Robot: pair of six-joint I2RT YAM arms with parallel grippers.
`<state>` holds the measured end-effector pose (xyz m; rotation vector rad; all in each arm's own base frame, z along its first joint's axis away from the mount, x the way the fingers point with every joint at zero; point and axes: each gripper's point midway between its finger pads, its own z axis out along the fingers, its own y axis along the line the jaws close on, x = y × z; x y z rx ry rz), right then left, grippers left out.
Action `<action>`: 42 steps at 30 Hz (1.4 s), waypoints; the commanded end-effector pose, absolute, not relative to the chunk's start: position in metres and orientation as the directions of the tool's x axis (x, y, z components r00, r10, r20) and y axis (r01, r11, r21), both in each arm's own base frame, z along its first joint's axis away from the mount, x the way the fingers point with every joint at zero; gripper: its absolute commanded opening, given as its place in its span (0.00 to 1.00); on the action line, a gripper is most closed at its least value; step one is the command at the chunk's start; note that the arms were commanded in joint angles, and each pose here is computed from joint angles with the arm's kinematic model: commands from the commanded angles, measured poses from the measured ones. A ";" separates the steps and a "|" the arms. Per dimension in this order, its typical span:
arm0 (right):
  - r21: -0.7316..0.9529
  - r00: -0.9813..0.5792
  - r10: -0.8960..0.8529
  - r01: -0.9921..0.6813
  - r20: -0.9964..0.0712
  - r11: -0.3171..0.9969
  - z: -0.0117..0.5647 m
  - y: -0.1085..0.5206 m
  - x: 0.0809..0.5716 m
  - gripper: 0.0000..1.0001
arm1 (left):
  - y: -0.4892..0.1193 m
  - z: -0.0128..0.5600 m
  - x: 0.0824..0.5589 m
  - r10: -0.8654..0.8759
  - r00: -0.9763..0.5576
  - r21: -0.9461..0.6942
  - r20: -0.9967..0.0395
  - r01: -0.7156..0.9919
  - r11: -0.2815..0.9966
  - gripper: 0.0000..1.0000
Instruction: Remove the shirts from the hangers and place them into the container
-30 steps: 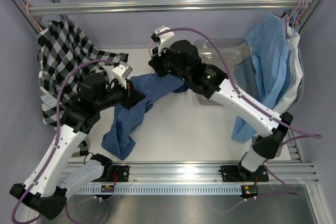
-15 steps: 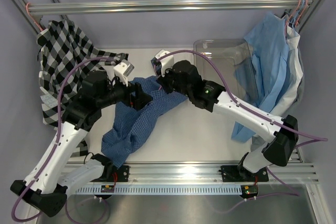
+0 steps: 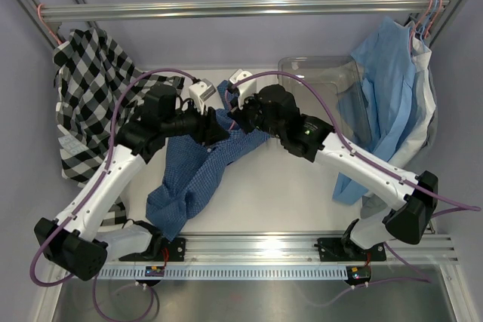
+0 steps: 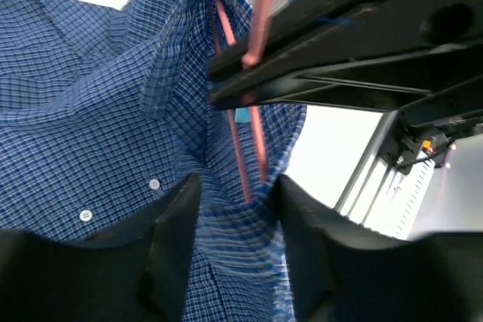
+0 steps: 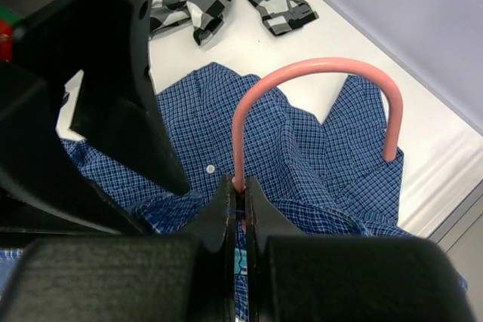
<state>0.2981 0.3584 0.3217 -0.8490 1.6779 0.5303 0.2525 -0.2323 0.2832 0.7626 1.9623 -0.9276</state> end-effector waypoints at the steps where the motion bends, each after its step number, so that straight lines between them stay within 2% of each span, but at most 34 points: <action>1: -0.090 -0.044 -0.188 -0.760 -0.981 0.644 0.356 0.352 0.300 0.00 | -0.241 0.316 0.248 0.159 -0.391 -0.280 -0.906 0.839 0.467 0.42; 2: -0.091 -0.044 -0.190 -0.756 -0.981 0.648 0.356 0.350 0.303 0.00 | -0.241 0.317 0.249 0.159 -0.387 -0.275 -0.908 0.838 0.472 0.36; 3: -0.091 -0.049 -0.194 -0.756 -0.980 0.649 0.353 0.349 0.304 0.00 | -0.240 0.319 0.249 0.158 -0.382 -0.270 -0.910 0.839 0.472 0.26; 5: -0.089 -0.057 -0.198 -0.751 -0.979 0.654 0.351 0.347 0.307 0.00 | -0.240 0.322 0.249 0.156 -0.378 -0.268 -0.912 0.840 0.472 0.17; 7: -0.086 -0.066 -0.201 -0.744 -0.977 0.663 0.348 0.344 0.312 0.00 | -0.240 0.324 0.249 0.155 -0.373 -0.262 -0.915 0.840 0.475 0.11; 12: -0.070 -0.109 -0.215 -0.728 -0.970 0.682 0.333 0.340 0.322 0.00 | -0.230 0.323 0.257 0.176 -0.380 -0.233 -0.908 0.808 0.542 0.07; 14: -0.056 -0.133 -0.211 -0.709 -0.968 0.703 0.328 0.335 0.330 0.00 | -0.225 0.323 0.261 0.189 -0.372 -0.207 -0.909 0.795 0.570 0.00; 20: 0.037 -0.219 -0.123 -0.607 -0.968 0.794 0.322 0.310 0.362 0.00 | -0.207 0.322 0.255 0.225 -0.391 -0.171 -0.892 0.754 0.634 0.00; 27: 0.135 -0.286 -0.024 -0.522 -0.958 0.842 0.328 0.294 0.393 0.00 | -0.172 0.312 0.224 0.225 -0.430 -0.148 -0.874 0.677 0.721 0.00; 31: 0.155 -0.276 0.007 -0.519 -0.961 0.841 0.344 0.292 0.397 0.00 | -0.147 0.301 0.206 0.211 -0.428 -0.115 -0.879 0.619 0.777 0.00; 36: 0.187 -0.280 0.051 -0.488 -0.959 0.853 0.365 0.289 0.403 0.00 | -0.139 0.290 0.187 0.147 -0.450 -0.165 -0.881 0.582 0.796 0.00; 42: 0.260 -0.271 0.122 -0.565 -0.955 0.783 0.396 0.303 0.388 0.00 | -0.139 0.263 0.185 0.092 -0.515 -0.231 -0.852 0.529 0.816 0.01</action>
